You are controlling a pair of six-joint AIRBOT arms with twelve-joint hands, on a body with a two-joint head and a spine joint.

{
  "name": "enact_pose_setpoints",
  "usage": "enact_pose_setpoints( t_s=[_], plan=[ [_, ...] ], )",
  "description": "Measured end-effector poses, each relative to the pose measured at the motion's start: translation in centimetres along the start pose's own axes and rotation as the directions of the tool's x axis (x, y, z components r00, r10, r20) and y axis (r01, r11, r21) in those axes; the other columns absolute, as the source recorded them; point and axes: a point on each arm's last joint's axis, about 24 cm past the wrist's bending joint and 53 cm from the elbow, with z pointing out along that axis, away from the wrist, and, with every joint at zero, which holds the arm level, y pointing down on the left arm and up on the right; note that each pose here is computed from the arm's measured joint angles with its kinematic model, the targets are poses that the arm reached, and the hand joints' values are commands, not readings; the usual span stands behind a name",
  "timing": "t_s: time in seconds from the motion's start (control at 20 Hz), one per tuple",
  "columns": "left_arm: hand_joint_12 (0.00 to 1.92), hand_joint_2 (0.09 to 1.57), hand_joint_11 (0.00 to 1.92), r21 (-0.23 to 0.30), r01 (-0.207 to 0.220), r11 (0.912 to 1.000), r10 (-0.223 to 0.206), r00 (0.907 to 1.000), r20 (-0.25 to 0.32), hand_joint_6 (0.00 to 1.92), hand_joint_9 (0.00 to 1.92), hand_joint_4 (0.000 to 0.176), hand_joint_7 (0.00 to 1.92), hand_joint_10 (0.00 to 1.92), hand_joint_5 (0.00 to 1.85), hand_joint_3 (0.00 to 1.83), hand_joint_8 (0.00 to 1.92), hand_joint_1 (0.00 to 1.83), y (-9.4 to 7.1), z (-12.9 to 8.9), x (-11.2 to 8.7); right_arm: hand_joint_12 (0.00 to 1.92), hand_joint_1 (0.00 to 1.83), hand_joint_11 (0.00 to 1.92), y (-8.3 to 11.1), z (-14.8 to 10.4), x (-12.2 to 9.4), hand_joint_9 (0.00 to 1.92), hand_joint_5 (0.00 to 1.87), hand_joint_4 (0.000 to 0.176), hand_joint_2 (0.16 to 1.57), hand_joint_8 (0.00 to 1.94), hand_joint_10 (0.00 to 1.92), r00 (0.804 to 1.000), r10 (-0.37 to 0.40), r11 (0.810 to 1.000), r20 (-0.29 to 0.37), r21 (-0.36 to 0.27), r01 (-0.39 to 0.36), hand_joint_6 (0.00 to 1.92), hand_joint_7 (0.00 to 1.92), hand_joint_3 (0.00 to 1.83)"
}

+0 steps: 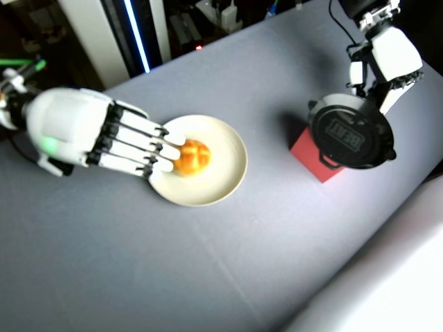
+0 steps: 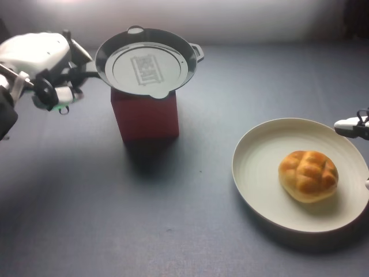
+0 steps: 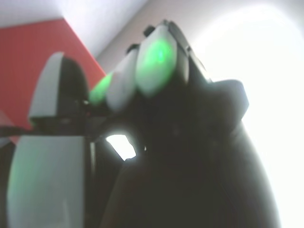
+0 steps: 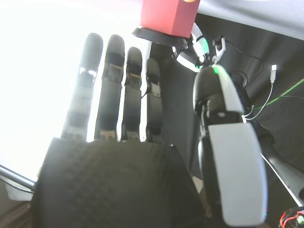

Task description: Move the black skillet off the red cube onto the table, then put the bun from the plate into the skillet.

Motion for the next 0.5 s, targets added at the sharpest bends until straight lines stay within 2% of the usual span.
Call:
enact_pose_setpoints(
  t_s=[0.1, 0.2, 0.35, 0.4, 0.45, 0.5],
  plan=[
    [1.92, 1.28, 1.65, 0.031, 0.014, 0.9994, -0.015, 0.9992, 0.037, 1.92, 1.61, 0.000, 1.45, 1.92, 1.27, 0.00, 1.92, 1.43, -0.6, -0.7, -1.0, 0.97, 0.58, 0.30, 0.1, 0.0, 0.1, 0.64, 0.48, 0.004, 1.28, 0.01, 0.01, 1.000, 0.000, 1.000, -0.003, -0.002, 0.000, 0.00, 0.57, 0.00],
    [1.92, 1.26, 1.65, 0.059, 0.012, 0.9982, -0.015, 0.9986, 0.051, 1.92, 1.63, 0.000, 1.45, 1.92, 1.26, 0.00, 1.92, 1.47, -1.3, -1.5, -1.3, 1.00, 0.59, 0.28, 0.0, 0.0, 0.1, 0.62, 0.48, 0.006, 1.29, 0.00, 0.00, 1.000, 0.001, 1.000, -0.003, -0.001, -0.001, 0.00, 0.55, 0.00],
    [1.92, 1.25, 1.62, 0.111, 0.017, 0.9936, -0.025, 0.9971, 0.072, 1.92, 1.58, 0.000, 1.43, 1.92, 1.27, 0.00, 1.92, 1.45, -2.5, -2.6, -1.8, 0.85, 0.57, 0.32, 0.1, 0.0, 0.1, 0.60, 0.49, 0.001, 1.29, 0.00, 0.00, 1.000, 0.002, 1.000, -0.004, -0.003, -0.002, 0.00, 0.54, 0.00],
    [1.92, 1.25, 1.60, 0.129, 0.019, 0.9915, -0.029, 0.9969, 0.074, 1.92, 1.55, 0.000, 1.40, 1.92, 1.24, 0.00, 1.92, 1.44, -2.8, -3.1, -1.8, 0.85, 0.58, 0.33, 0.0, 0.0, 0.1, 0.60, 0.50, 0.004, 1.29, 0.00, 0.00, 1.000, 0.002, 1.000, -0.003, -0.001, -0.002, 0.00, 0.55, 0.00],
    [1.92, 1.25, 1.58, 0.151, 0.014, 0.9884, -0.025, 0.9972, 0.071, 1.92, 1.53, 0.000, 1.38, 1.92, 1.19, 0.00, 1.92, 1.37, -3.4, -3.9, -1.7, 0.86, 0.55, 0.33, 0.0, 0.0, 0.1, 0.60, 0.48, 0.015, 1.29, 0.00, 0.00, 1.000, 0.003, 1.000, -0.002, 0.001, -0.003, 0.00, 0.54, 0.00],
    [1.92, 1.24, 1.60, 0.172, 0.003, 0.9851, -0.015, 0.9977, 0.066, 1.92, 1.57, 0.000, 1.42, 1.92, 1.21, 0.00, 1.92, 1.36, -3.9, -4.6, -1.5, 0.89, 0.54, 0.31, 0.0, 0.0, 0.1, 0.60, 0.47, 0.020, 1.30, 0.00, 0.00, 1.000, 0.004, 1.000, -0.003, 0.001, -0.004, 0.00, 0.53, 0.00]
  ],
)
